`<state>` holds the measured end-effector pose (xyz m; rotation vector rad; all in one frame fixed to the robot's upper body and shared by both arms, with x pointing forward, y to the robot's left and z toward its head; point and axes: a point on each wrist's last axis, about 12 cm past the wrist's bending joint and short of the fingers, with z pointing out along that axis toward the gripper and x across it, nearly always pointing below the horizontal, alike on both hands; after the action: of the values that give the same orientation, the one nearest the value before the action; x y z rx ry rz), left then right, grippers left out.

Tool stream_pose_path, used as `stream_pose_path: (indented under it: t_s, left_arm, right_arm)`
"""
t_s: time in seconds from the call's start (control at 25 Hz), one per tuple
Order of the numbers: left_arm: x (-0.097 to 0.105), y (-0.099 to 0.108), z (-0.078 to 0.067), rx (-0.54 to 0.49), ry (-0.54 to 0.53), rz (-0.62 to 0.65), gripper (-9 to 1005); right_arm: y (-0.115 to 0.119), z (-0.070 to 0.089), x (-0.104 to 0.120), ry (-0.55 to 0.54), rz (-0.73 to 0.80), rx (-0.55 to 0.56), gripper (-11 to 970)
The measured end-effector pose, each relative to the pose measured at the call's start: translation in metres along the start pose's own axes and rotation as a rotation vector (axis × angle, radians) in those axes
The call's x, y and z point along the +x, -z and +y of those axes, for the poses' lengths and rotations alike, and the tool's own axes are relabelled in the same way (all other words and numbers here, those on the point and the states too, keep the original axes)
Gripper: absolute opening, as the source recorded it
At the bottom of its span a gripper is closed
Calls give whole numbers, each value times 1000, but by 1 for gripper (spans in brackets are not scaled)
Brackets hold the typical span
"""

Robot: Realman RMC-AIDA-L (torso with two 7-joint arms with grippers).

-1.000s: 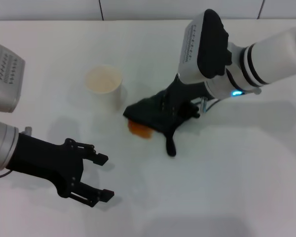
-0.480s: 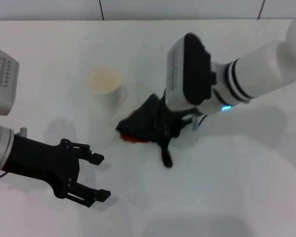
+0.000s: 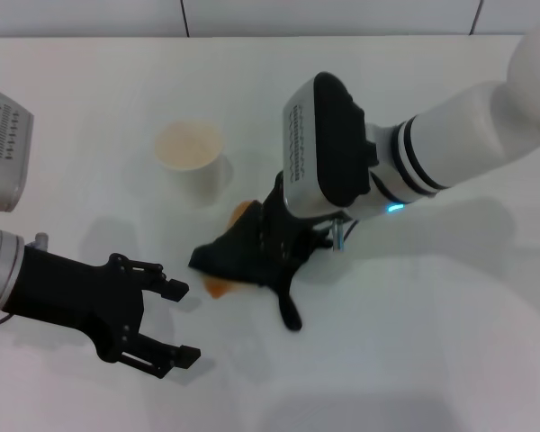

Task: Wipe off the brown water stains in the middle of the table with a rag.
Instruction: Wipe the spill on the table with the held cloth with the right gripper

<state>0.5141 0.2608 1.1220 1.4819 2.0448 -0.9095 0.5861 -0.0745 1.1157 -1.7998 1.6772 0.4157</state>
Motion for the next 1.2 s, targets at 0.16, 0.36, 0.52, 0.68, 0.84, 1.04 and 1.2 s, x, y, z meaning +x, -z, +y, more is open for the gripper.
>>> stream_pose_path:
  t_s: [0.16, 0.36, 0.52, 0.68, 0.84, 1.04, 1.2]
  left_arm:
    - [0, 0, 0, 1, 0, -2, 891]
    - [0, -1, 0, 2, -3, -4, 891]
    - [-1, -1, 0, 3, -4, -6, 891]
    - [-1, -1, 0, 2, -5, -7, 891]
    - [-1, -1, 0, 2, -4, -7, 891]
    - [-2, 0, 0, 0, -6, -6, 891]
    - [-3, 0, 1, -1, -10, -6, 891]
  right_arm:
    - [-2, -12, 9, -11, 21, 77, 30]
    - [-2, -25, 16, -19, 40, 147, 31]
    - [-1, -30, 18, -16, 37, 196, 30]
    - [-1, -31, 19, -17, 34, 210, 30]
    - [-2, -26, 15, 2, 33, 175, 30]
    - [-3, -15, 9, 27, 29, 94, 29]
    - [-3, -6, 2, 52, 16, 34, 29]
